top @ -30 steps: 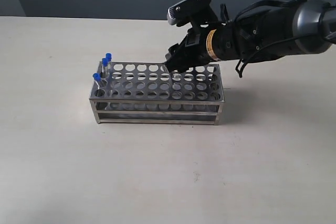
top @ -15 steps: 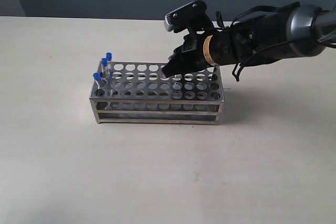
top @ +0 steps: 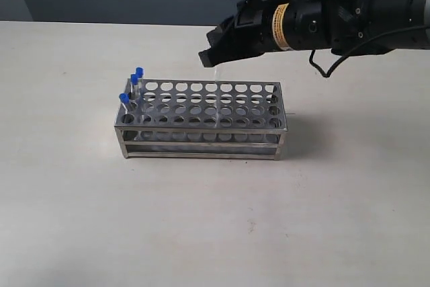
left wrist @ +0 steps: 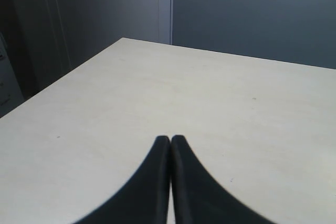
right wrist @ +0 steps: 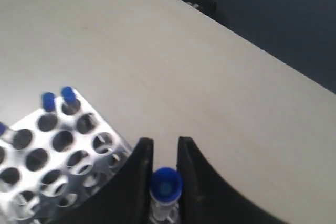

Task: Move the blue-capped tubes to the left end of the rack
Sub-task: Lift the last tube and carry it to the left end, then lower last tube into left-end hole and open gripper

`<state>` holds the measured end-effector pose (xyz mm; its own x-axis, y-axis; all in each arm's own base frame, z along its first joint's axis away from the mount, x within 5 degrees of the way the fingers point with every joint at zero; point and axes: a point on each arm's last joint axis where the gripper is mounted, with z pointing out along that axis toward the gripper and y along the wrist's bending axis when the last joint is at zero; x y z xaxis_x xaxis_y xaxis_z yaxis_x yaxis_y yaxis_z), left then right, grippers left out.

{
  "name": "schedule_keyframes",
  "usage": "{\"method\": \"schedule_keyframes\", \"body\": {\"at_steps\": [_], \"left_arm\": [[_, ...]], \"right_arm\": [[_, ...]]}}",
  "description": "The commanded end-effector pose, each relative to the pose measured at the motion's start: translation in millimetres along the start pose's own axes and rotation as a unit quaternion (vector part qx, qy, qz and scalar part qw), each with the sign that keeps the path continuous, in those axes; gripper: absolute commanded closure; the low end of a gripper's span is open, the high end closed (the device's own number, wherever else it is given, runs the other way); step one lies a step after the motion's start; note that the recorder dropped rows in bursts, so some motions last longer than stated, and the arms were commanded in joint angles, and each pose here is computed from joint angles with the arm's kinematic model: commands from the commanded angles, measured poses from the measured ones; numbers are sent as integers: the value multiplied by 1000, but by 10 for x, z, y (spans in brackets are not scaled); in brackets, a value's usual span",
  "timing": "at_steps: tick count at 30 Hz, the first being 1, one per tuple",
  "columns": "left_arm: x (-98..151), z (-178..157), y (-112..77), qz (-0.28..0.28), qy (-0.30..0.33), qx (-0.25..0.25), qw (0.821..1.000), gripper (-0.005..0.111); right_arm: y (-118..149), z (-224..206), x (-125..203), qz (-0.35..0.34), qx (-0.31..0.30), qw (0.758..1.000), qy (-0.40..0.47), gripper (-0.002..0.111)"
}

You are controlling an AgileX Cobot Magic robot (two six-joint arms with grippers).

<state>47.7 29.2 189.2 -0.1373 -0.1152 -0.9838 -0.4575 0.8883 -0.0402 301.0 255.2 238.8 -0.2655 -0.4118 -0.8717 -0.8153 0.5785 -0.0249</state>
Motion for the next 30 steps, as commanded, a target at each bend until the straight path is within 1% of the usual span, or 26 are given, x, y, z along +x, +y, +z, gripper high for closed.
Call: {"method": "schedule_keyframes", "body": {"at_steps": [1,7,10,16,30], "left_arm": [[-4,-4,2,-1,-1,-1,1000,106],[-4,-4,2,-1,-1,-1,1000,106],[-4,-4,2,-1,-1,-1,1000,106],[-4,-4,2,-1,-1,-1,1000,106],[-4,-4,2,-1,-1,-1,1000,106]], "right_arm": [[284,-29,-148,-21,-90,995,-30,108],[677,92,-187,-64,-130,989,-28,108],[786,191,-195,-77,-142,987,-28,108],[849,369,-208,-82,-156,984,-28,108],[904,457,-129,-79,-182,980,-19,108]]}}
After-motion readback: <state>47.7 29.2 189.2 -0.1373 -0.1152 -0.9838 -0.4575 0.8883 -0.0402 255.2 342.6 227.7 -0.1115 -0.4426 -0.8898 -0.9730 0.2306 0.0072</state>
